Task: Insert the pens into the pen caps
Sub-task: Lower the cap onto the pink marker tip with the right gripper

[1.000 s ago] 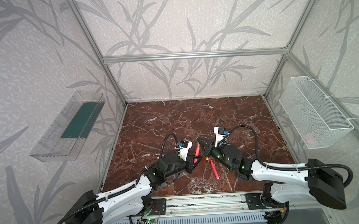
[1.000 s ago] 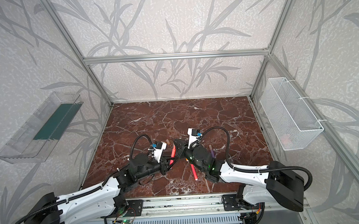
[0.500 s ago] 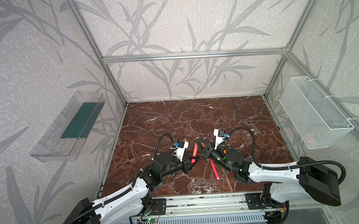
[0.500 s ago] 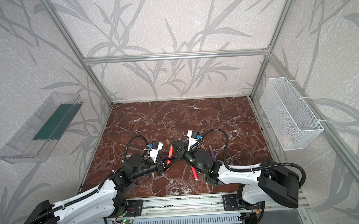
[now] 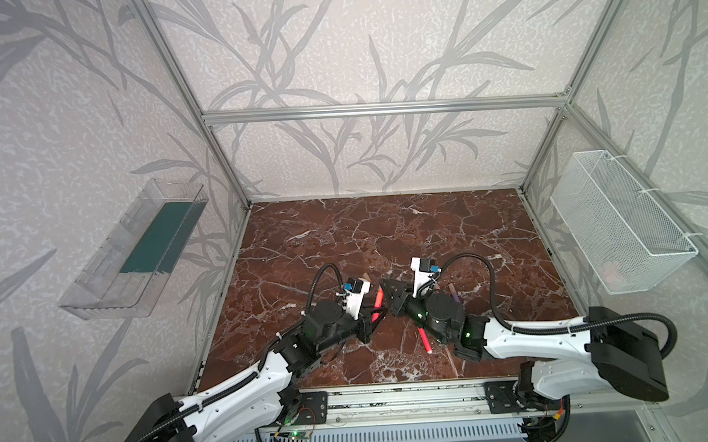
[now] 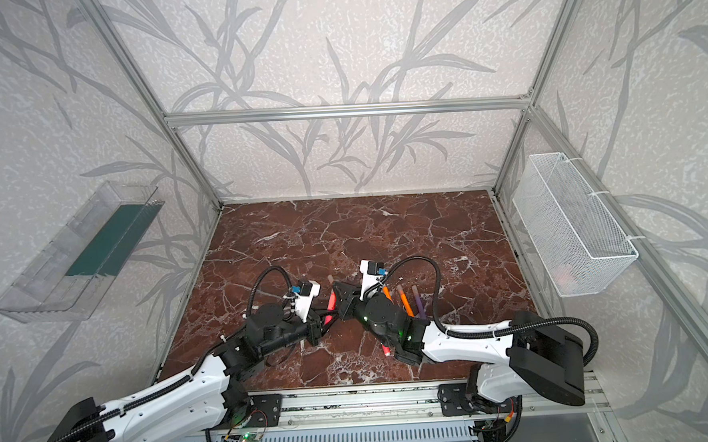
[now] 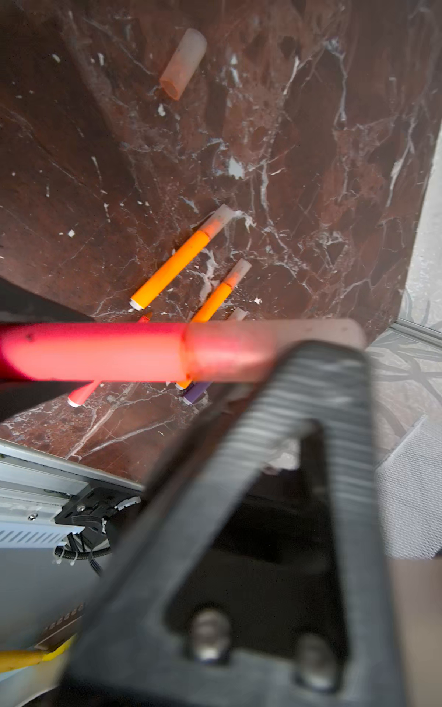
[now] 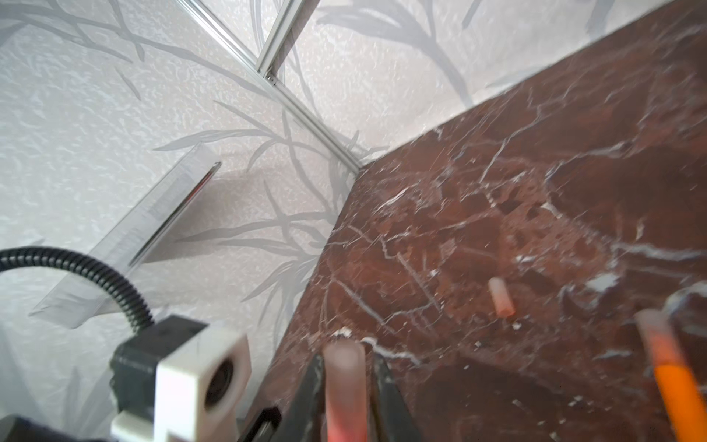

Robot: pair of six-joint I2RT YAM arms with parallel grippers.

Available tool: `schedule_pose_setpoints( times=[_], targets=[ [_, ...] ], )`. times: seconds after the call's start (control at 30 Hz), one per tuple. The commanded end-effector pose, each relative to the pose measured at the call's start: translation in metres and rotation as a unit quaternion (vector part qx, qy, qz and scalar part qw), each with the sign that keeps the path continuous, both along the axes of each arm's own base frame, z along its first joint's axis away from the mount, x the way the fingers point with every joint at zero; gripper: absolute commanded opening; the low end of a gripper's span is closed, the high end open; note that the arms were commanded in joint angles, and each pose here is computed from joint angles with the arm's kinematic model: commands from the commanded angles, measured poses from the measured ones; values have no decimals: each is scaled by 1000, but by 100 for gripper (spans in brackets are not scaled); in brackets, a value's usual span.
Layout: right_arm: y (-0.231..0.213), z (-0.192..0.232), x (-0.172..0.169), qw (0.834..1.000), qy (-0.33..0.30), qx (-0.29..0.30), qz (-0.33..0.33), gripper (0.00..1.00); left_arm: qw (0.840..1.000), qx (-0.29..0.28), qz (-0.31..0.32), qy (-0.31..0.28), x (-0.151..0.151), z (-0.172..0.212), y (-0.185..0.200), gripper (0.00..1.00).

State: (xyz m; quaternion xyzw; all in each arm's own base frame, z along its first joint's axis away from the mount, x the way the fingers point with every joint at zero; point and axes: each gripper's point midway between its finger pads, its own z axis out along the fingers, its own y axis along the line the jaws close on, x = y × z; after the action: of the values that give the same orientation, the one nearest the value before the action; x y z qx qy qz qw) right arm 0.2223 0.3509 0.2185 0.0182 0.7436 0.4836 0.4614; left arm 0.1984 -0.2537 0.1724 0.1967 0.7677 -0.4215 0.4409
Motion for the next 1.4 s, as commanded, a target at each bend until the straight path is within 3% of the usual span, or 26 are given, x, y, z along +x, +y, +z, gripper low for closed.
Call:
schedule_pose_setpoints(
  times=[0.0, 0.2, 0.43, 0.9, 1.37],
  targets=[
    [-3, -3, -17, 999, -9, -29, 37, 41, 996, -62, 0, -69, 5, 54, -3, 0],
    [-37, 33, -15, 998, -49, -48, 7, 66, 996, -62, -22, -63, -4, 37, -5, 0],
    [-60, 54, -7, 996, -75, -49, -18, 70, 994, -54, -67, -66, -19, 27, -17, 0],
    [-18, 40, 18, 996, -47, -68, 23, 57, 993, -41, -94, -65, -27, 17, -29, 0],
    [-3, 33, 21, 996, -31, -72, 44, 15, 994, -21, -80, -70, -21, 10, -27, 0]
  ],
)
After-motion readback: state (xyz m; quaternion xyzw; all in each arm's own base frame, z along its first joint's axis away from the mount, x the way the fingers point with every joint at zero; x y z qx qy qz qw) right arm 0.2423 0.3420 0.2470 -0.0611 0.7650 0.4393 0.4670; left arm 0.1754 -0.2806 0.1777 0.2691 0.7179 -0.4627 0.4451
